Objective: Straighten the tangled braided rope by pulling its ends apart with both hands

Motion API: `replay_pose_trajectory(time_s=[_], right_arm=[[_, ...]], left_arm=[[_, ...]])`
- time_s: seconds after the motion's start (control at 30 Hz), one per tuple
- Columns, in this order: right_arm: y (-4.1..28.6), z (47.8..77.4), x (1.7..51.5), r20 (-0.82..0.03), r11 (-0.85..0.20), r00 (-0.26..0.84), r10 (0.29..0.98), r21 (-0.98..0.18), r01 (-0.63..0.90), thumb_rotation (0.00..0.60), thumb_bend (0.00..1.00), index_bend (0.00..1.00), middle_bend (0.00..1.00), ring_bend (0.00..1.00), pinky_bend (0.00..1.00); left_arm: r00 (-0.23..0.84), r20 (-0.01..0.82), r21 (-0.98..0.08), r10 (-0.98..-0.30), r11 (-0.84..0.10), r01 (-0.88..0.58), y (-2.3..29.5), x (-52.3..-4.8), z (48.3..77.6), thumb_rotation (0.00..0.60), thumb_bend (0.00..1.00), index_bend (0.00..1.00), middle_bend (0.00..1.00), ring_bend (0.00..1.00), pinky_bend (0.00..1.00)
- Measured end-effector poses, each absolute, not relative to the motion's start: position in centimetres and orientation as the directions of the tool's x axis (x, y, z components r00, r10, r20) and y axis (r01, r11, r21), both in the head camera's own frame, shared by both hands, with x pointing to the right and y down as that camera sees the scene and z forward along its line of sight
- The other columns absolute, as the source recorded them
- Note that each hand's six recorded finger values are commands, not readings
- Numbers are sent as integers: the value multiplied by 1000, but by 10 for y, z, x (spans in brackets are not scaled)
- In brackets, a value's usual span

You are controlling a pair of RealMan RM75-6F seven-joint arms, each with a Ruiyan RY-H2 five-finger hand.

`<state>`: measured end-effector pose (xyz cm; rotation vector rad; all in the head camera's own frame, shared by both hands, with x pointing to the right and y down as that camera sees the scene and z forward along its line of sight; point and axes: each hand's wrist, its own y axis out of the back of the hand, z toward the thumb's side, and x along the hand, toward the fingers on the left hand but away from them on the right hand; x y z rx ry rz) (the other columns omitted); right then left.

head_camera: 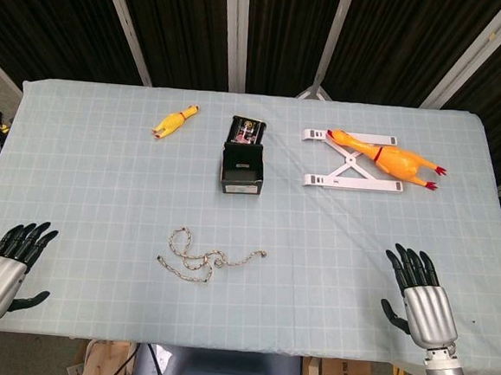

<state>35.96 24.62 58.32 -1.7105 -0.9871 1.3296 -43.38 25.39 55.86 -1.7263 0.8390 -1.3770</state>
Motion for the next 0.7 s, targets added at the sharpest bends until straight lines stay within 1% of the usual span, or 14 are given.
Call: replay_pose_trajectory(time_s=[0.27,0.4,0.47,0.53,0.6,0.7], right_arm=[[246,580,358,-400,-425,171,901,-892,153,600,339,0,0,0,0],[246,579,351,-400,-432,191,896,-884,178,600,339,1,8,0,0],[245,578,346,-399,-437,206,894,-879,193,600,339,37,44,0,0],[242,579,337,-398,-445,230,888,-869,216,600,339,132,113,7,0],[237,581,329,-405,-461,249,879,-855,238,600,339,185,159,26,0],[227,588,317,-422,-489,271,865,-831,265,600,339,234,185,42,0]], left_arm=[[208,478,-868,-854,-495,-36,255,-432,558,600,43,68,0,0,0],[206,476,-868,-855,-494,-44,254,-432,557,600,43,68,0,0,0],[206,476,-869,-855,-494,-44,254,-431,557,600,43,67,0,0,0],[203,476,-869,-856,-493,-45,254,-432,558,600,43,67,0,0,0],[197,477,-868,-857,-494,-49,253,-433,558,600,43,67,0,0,0],[192,475,-870,-859,-491,-49,252,-433,558,600,43,67,0,0,0]])
